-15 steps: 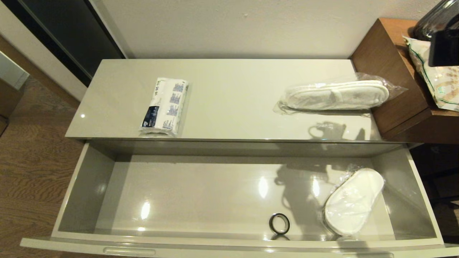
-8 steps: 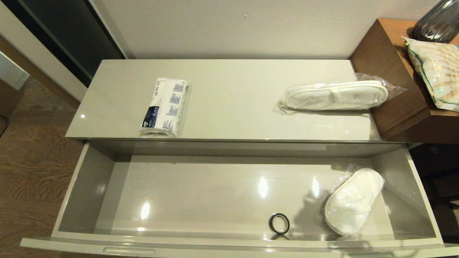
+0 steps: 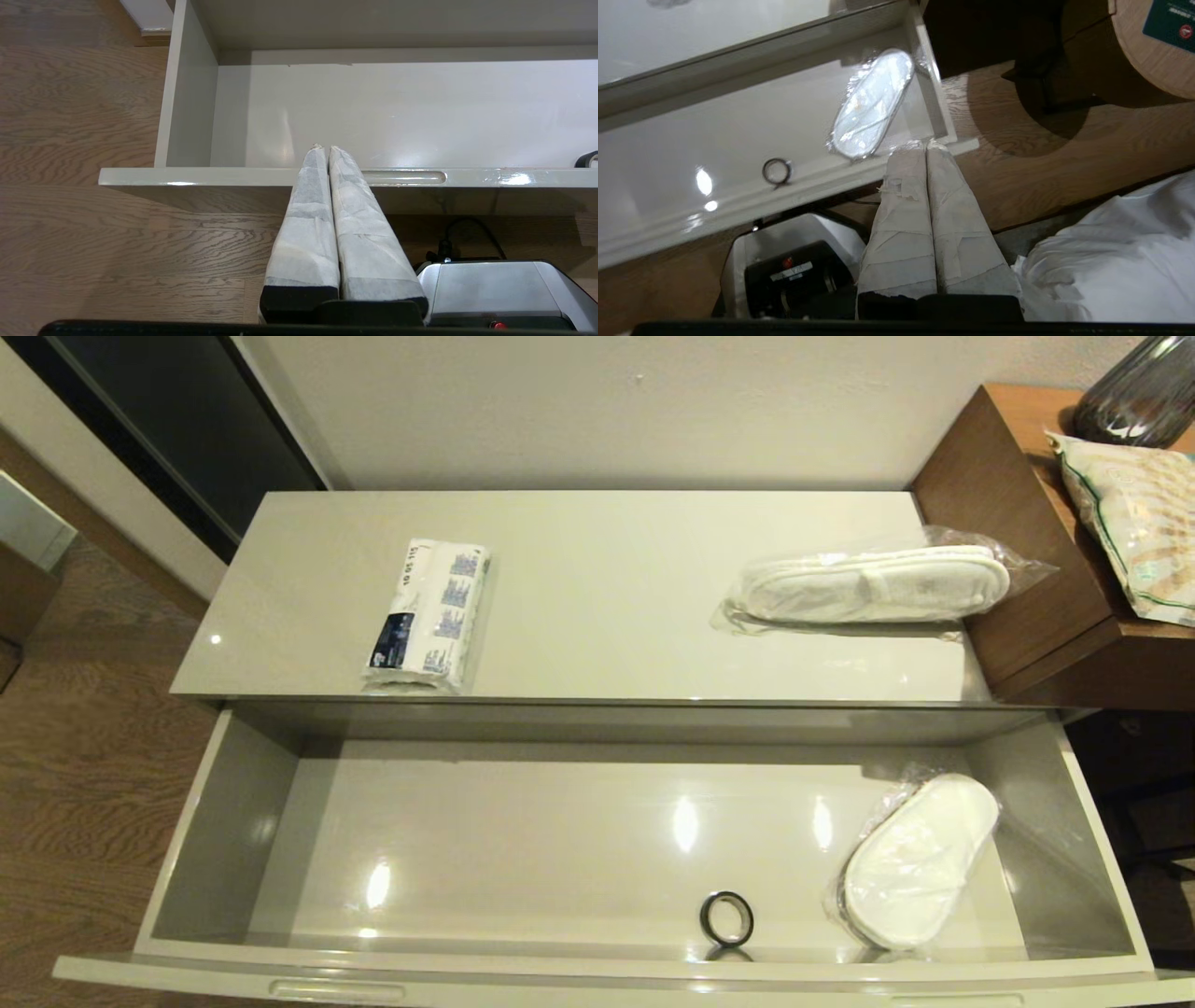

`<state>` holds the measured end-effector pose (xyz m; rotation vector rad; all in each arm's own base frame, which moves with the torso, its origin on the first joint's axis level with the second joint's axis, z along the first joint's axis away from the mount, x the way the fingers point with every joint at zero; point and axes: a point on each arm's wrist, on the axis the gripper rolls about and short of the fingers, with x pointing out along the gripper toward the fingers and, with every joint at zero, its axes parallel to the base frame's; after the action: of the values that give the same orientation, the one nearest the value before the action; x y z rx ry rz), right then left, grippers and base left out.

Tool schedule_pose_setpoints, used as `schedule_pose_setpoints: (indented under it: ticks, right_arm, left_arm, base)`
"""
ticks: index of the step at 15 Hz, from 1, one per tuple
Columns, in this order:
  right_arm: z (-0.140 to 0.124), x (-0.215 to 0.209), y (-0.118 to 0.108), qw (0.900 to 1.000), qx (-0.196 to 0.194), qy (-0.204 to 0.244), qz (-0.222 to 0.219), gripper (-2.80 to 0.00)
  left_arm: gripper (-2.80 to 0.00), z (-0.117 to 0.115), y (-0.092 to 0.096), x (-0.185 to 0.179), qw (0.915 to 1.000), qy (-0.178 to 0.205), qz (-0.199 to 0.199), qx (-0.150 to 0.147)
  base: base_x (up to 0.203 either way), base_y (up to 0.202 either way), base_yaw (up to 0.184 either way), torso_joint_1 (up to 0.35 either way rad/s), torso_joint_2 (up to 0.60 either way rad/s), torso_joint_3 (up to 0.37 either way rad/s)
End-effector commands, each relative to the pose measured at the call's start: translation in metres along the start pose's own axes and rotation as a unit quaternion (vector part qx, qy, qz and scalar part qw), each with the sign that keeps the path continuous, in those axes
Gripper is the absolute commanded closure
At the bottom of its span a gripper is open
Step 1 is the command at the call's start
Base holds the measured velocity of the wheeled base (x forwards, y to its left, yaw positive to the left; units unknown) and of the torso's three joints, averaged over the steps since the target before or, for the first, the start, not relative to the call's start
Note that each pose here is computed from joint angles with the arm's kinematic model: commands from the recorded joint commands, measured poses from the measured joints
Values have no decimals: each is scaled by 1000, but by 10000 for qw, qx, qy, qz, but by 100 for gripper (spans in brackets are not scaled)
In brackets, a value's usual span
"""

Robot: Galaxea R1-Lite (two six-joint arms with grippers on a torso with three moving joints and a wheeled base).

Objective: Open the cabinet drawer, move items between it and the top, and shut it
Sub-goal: Pick up the tissue on the table

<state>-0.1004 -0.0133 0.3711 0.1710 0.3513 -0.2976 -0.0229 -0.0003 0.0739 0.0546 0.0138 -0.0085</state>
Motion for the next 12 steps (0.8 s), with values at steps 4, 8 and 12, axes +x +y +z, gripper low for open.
schedule_pose_setpoints:
  ticks: [4, 8, 12]
  right_arm:
    - [-113, -29, -17, 9976, -88, 334, 603, 0]
    - [-169, -8, -24, 9964, -626, 494, 301, 0]
    - [-178, -3, -32, 9909, -1323, -94, 238, 0]
  left_arm:
    - [0, 0, 0, 0, 10000, 7, 2, 3]
    - [0, 0, 0, 0, 10000, 7, 2, 3]
    - [0, 0, 0, 0, 10000, 7, 2, 3]
  base:
    - [0, 0, 0, 0, 0, 0]
    - [0, 0, 0, 0, 0, 0]
    - [0, 0, 0, 0, 0, 0]
